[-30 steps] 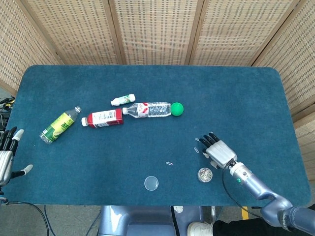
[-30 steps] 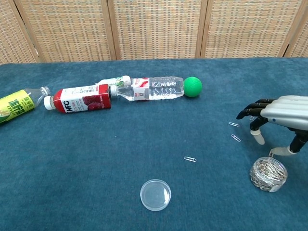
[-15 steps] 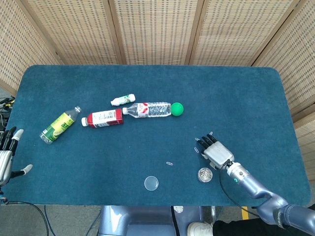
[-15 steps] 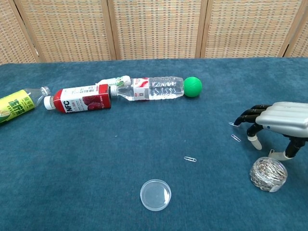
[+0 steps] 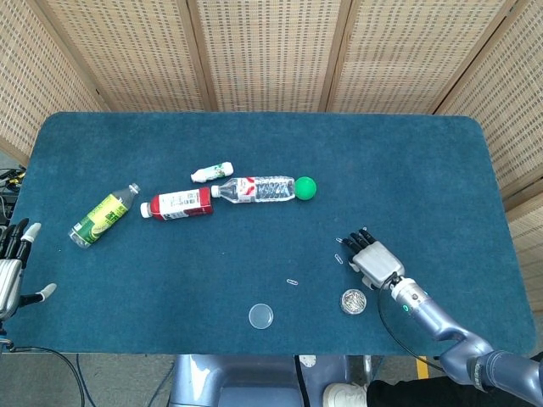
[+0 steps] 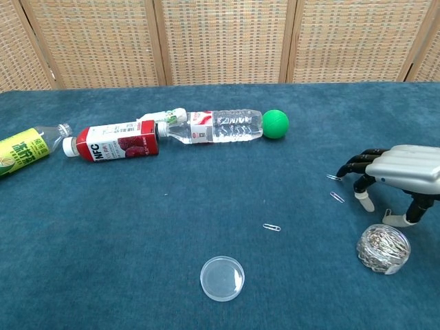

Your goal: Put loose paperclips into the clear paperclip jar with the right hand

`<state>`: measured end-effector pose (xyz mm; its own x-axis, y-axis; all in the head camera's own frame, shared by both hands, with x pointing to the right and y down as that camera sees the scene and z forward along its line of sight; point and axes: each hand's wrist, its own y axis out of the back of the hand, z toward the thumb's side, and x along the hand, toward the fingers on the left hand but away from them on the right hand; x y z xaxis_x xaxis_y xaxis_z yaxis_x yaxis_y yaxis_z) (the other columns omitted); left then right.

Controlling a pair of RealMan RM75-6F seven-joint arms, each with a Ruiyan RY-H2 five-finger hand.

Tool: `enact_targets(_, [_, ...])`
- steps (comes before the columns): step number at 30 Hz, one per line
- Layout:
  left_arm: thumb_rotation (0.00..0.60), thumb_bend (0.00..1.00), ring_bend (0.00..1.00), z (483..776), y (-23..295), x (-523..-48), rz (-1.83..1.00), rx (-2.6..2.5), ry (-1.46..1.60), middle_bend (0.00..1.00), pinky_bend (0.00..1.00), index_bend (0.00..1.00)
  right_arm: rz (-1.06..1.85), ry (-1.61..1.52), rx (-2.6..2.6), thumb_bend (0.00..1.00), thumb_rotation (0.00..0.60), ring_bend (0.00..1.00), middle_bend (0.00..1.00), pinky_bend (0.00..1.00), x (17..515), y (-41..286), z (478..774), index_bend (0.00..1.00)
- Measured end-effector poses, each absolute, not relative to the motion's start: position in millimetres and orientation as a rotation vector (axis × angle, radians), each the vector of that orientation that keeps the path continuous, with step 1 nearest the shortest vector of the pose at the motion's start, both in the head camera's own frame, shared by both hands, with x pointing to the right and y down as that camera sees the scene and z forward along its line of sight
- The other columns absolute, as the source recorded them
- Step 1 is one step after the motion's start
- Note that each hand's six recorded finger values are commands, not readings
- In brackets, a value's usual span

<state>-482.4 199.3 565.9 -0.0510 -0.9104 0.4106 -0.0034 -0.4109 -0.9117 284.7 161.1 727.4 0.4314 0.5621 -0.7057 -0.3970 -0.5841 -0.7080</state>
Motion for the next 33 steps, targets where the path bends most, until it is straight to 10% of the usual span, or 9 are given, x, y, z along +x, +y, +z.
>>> enact_targets(33, [0.600,0.00,0.00,567,200,-482,-1.562,-1.488,1.008,0.00,0.00,0.00,1.347,-0.145,-1.758,0.29,0.600,0.00,0.08,0.00,312,158,728,0.49])
